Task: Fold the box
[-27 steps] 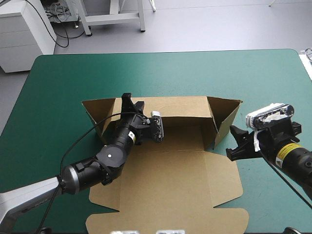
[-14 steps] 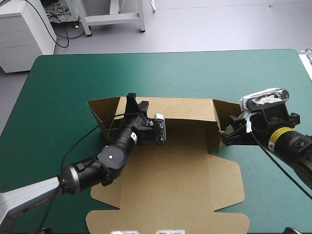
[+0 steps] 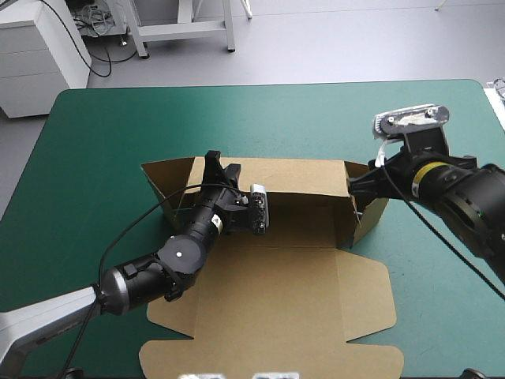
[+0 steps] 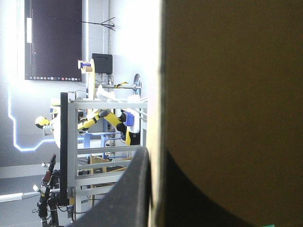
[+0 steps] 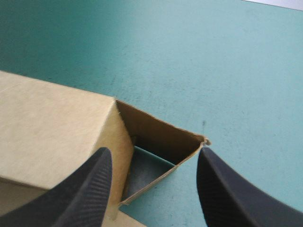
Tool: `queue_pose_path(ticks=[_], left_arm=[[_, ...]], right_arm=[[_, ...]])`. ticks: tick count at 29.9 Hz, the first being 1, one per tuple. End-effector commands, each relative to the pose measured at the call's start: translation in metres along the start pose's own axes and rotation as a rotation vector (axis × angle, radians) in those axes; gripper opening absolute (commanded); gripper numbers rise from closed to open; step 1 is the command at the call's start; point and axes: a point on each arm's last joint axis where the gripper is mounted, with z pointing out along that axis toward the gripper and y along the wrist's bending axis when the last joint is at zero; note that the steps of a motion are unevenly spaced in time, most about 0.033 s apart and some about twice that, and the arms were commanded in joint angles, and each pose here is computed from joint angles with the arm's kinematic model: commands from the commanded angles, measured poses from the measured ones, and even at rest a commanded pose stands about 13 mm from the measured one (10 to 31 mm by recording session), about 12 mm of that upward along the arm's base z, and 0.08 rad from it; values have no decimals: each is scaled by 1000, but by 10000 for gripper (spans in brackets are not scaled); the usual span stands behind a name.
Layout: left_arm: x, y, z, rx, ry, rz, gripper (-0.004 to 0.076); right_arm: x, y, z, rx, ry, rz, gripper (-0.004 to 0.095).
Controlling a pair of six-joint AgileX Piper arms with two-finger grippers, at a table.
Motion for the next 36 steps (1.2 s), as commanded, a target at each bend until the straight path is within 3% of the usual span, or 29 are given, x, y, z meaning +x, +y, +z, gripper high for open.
queue_pose_path(ticks=[1, 21, 36], left_arm=[[-3, 19, -9, -77, -18, -18, -9], [-3, 17, -9, -49, -24, -49, -9], [-4, 17, -9, -48, -29, -45, -9]], right_arm=[[-22, -19, 2, 98, -48, 55, 496], [-76, -51, 86, 113, 64, 0, 497], [-68, -60, 163, 55, 229, -106, 497]])
